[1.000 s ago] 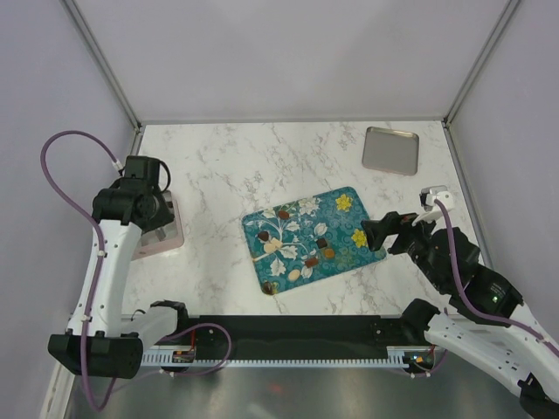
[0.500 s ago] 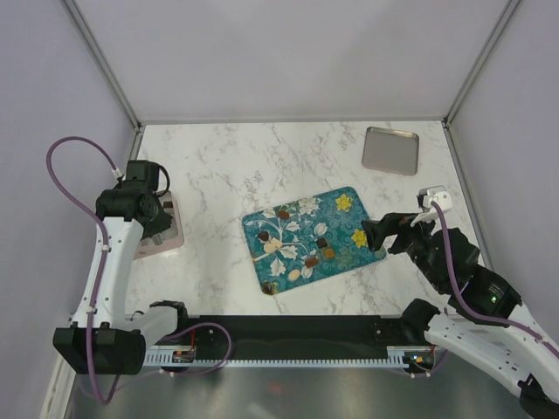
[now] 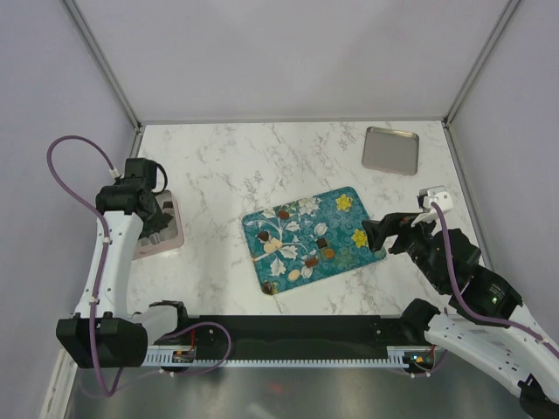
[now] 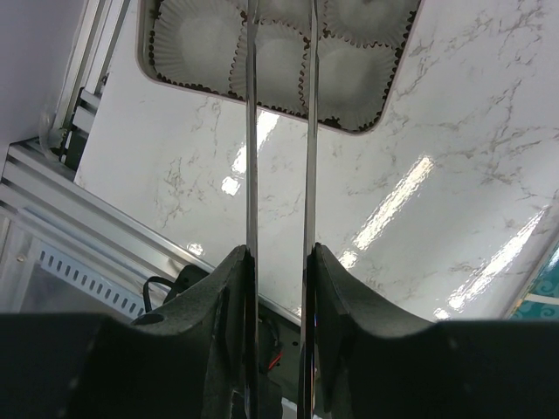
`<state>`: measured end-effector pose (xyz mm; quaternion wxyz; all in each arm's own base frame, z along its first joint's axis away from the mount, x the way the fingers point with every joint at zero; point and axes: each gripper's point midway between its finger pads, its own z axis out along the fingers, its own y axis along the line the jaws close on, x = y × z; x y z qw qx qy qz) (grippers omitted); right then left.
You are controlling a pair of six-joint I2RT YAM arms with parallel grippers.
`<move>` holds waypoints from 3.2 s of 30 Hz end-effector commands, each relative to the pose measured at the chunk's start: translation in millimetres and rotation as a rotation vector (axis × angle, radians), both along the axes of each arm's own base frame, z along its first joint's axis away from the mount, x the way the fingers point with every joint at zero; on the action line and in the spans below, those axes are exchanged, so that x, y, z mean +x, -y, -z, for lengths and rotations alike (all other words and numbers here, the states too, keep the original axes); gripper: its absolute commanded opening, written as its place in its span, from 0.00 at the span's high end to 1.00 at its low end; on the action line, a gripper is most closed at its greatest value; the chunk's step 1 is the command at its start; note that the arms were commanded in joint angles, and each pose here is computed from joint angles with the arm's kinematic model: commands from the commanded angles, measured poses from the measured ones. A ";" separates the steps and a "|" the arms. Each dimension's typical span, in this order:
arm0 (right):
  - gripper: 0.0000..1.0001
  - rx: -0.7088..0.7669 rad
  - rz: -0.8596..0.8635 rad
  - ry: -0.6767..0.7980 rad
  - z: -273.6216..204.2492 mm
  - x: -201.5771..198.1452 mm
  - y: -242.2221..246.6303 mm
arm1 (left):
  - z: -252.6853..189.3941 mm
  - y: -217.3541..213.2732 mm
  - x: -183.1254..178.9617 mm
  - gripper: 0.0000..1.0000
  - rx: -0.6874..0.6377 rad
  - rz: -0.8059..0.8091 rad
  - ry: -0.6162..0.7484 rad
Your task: Pack the chocolate
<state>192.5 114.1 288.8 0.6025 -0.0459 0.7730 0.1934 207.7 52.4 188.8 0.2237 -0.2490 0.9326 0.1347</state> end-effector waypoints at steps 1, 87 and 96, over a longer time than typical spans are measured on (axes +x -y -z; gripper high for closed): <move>0.05 0.024 0.020 0.048 -17.1 0.5 5.6 | -3.2 -6.1 7.5 0.60 0.033 0.020 0.013; 0.06 -0.025 0.143 -0.002 -20.5 16.4 14.7 | 37.3 299.4 23.3 0.51 -0.212 0.886 0.011; 0.06 -0.017 0.139 0.003 -21.5 14.6 15.7 | 35.4 295.2 8.1 0.59 -0.251 0.861 -0.027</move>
